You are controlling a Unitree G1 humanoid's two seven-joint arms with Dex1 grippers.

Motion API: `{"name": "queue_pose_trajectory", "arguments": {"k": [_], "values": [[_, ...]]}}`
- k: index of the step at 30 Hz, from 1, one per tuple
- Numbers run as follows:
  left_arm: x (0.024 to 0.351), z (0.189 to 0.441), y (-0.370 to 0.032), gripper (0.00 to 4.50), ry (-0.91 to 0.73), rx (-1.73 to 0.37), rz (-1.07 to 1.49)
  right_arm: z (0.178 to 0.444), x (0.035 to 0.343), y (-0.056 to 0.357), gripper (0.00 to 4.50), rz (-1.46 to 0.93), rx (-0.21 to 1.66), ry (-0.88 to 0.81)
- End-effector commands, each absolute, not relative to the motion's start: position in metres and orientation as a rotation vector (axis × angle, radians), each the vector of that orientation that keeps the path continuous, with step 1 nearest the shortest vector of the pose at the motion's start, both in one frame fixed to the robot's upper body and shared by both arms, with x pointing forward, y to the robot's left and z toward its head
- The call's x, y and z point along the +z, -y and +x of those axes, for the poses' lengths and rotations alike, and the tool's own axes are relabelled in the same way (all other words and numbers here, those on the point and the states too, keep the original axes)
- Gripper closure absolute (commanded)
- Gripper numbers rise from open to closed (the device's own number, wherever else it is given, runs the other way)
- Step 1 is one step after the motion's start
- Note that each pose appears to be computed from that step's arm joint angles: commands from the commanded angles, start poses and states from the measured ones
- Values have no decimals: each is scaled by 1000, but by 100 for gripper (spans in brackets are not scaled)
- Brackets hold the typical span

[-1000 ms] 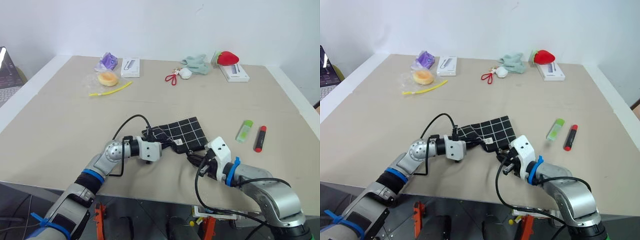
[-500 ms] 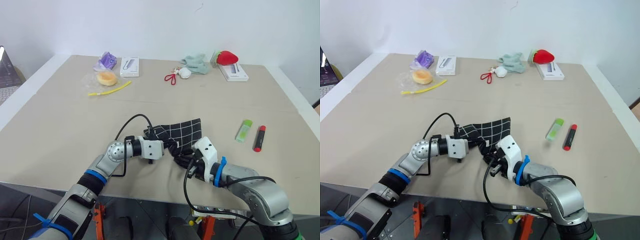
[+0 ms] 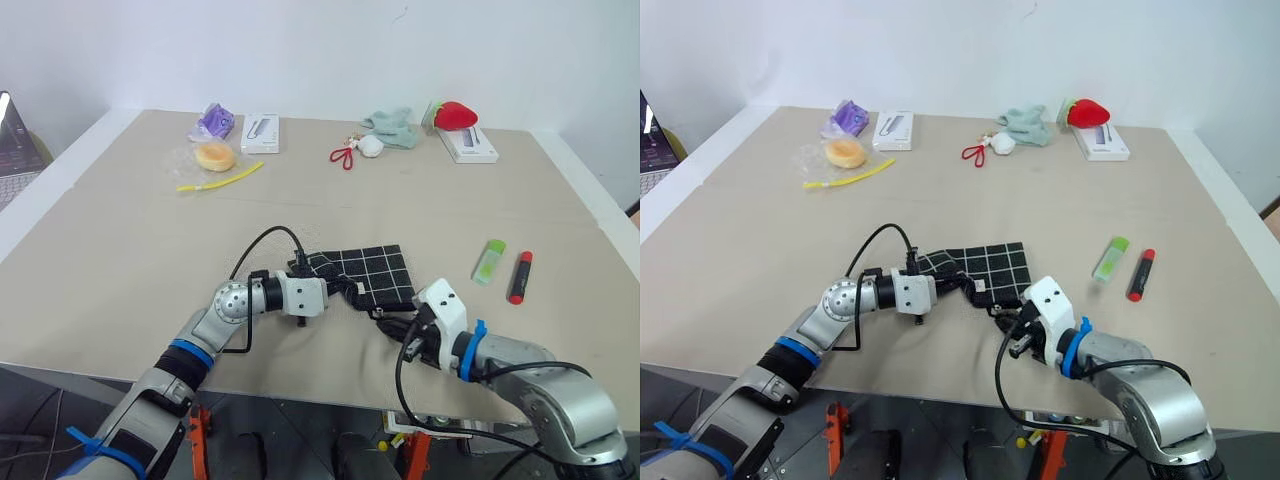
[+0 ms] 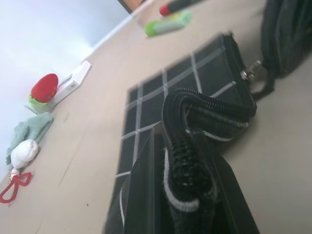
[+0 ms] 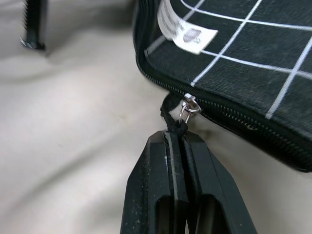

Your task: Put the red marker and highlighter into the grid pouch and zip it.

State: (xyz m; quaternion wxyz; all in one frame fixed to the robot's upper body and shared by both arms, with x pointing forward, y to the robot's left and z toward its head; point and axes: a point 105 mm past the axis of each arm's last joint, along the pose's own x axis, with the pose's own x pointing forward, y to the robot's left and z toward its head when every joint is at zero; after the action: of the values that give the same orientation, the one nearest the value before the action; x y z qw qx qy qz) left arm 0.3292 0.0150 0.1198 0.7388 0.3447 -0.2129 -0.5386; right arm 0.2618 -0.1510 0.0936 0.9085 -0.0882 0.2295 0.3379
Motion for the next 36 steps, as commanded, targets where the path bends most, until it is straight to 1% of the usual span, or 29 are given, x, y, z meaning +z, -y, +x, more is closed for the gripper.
{"name": "queue_pose_trajectory", "arguments": {"k": [1,4,8,10,11,13,15,17,18,23,26,32,34,36], "values": [[141,331,-19,450,524,-1145,714,261,98,158,444,-256,655,-472],[141,329,-20,450,517,-1151,709,264,99,165,444,-297,610,-491],[134,325,-19,450,494,-1173,729,266,117,155,444,-165,632,-427],[129,322,-18,450,482,-1184,749,266,127,153,369,-90,641,-399],[127,321,-18,450,479,-1187,757,266,132,152,340,-59,647,-388],[124,321,-17,450,473,-1184,768,267,138,153,241,-21,644,-376],[122,321,-17,450,473,-1183,794,273,141,160,132,30,590,-374],[120,320,-15,450,478,-1185,822,279,139,167,37,62,531,-398],[119,320,-14,450,480,-1185,834,281,136,170,5,71,505,-415],[116,318,-9,450,485,-1173,855,292,129,178,5,44,393,-445],[114,315,-3,450,488,-1170,852,296,127,171,5,25,363,-440],[116,314,3,450,491,-1155,834,300,121,150,5,46,363,-440],[117,314,3,450,491,-1152,834,302,117,150,60,14,336,-450],[117,314,4,450,491,-1151,834,303,115,151,134,-11,325,-457]]}}
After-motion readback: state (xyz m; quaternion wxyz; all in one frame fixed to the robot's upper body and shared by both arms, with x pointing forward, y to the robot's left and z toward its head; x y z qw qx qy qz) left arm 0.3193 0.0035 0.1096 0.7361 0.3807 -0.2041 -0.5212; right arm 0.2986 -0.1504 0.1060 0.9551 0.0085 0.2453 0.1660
